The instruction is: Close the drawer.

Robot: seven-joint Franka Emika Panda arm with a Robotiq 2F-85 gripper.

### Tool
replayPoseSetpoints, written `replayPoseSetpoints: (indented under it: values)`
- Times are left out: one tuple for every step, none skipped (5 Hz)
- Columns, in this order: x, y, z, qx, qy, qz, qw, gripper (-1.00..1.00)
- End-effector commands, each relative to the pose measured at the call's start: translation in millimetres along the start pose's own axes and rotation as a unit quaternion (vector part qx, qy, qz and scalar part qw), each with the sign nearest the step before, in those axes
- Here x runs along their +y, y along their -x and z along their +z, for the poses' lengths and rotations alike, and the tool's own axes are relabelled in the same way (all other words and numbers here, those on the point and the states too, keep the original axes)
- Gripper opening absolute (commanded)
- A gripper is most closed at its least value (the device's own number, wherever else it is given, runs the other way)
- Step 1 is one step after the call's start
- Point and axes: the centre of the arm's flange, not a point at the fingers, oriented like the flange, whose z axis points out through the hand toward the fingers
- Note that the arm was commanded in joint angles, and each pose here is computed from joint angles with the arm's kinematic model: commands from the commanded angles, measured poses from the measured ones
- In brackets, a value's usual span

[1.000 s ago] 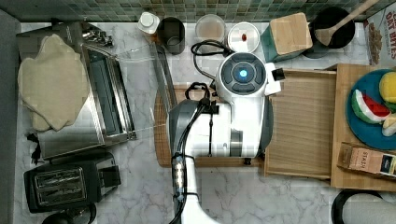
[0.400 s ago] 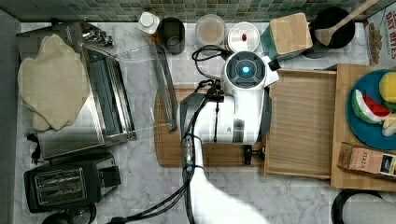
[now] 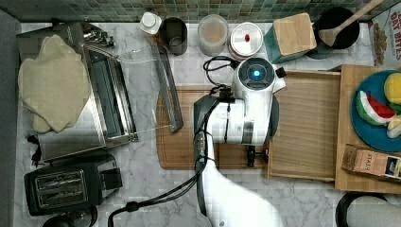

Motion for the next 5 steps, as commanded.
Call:
replayPoseSetpoints:
  values:
    - [20,17,25,0.02,-0.013,0.002,1.0,-1.0]
    - [24,21,32,0.031,0.011,-0.01,0.999,-1.0]
    - [38,20,26,0.042,0.047,-0.022,0.998,-1.0]
    - [62,23,25,0.087,0.063,-0.052,0.993,-1.0]
    - [93,7,10,0.088,0.067,-0.064,0.992,-1.0]
